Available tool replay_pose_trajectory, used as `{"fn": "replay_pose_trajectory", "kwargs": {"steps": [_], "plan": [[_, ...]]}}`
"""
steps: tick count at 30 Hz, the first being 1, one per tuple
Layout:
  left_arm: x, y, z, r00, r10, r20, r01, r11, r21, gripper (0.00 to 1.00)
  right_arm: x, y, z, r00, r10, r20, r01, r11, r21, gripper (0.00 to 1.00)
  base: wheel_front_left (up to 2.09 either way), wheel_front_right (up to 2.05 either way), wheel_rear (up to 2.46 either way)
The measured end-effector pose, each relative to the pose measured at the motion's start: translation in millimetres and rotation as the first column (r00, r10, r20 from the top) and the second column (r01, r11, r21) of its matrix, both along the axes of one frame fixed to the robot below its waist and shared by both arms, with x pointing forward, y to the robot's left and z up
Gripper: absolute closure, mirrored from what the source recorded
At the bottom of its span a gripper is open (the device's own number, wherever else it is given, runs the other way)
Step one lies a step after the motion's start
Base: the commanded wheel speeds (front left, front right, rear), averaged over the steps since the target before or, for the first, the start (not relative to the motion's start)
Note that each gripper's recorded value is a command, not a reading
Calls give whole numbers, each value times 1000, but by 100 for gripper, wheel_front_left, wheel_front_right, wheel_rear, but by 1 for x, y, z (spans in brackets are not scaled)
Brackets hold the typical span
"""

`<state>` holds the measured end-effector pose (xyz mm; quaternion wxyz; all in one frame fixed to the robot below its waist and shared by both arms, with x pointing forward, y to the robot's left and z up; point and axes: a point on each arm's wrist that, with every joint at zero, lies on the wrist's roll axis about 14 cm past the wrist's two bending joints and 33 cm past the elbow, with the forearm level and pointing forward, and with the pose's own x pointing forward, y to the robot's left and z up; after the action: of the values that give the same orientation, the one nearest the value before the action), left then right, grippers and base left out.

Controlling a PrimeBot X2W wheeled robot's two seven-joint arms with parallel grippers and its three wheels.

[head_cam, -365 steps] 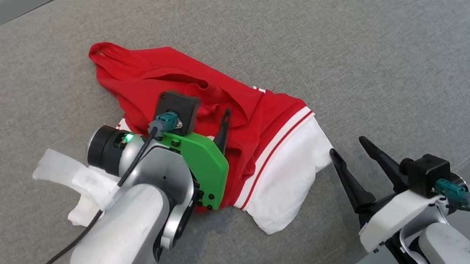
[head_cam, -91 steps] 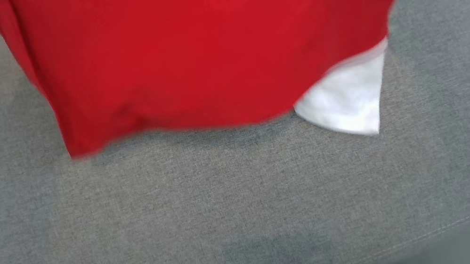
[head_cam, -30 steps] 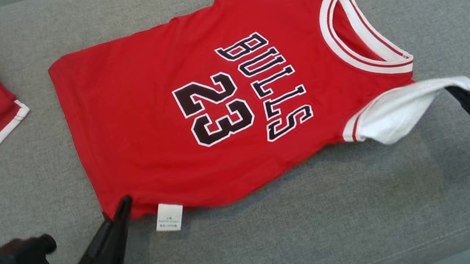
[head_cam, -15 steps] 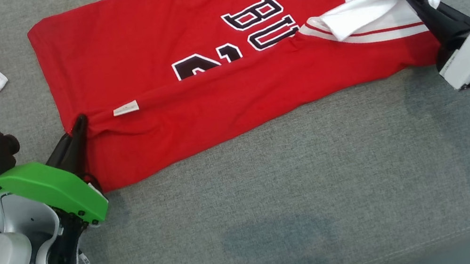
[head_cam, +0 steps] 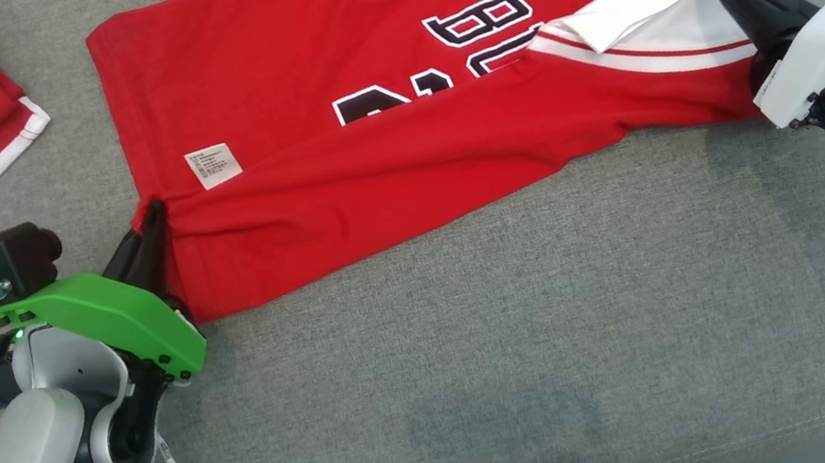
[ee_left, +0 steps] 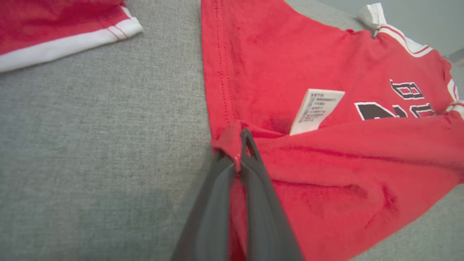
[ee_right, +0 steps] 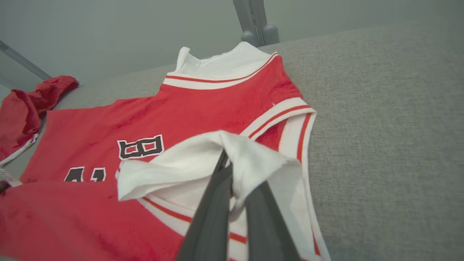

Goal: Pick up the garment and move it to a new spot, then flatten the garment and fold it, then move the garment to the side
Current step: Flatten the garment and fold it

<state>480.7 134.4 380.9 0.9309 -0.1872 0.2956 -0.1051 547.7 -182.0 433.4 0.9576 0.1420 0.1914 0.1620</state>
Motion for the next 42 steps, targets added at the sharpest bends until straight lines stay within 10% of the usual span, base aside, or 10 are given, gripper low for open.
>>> {"fn": "replay_pose_trajectory", "kwargs": {"steps": [2,18,39,40,41,42], "plan": [[-1,0,2,1000,0,12,0,1000,3,0,2,-2,3,1000,-11,15,11,1000,-2,0,0,0,0],[-58,-12,23,997,-72,-16,71,997,-13,0,-77,-70,-9,978,68,-198,-139,917,-374,0,0,0,0],[-50,-11,-23,986,-63,-156,60,998,-28,0,-60,-40,-54,943,30,-332,-149,929,-340,0,0,0,0],[-50,-13,-24,984,-76,-160,72,997,-29,82,-62,-40,-57,936,27,-351,-153,929,-336,0,0,0,0],[-51,-14,-24,983,-87,-163,82,996,-35,82,-66,-39,-60,926,26,-376,-160,931,-329,0,0,0,0],[-52,-17,-25,980,-110,-168,105,994,-41,100,-68,-37,-62,919,30,-394,-165,935,-315,95,0,0,0]]}}
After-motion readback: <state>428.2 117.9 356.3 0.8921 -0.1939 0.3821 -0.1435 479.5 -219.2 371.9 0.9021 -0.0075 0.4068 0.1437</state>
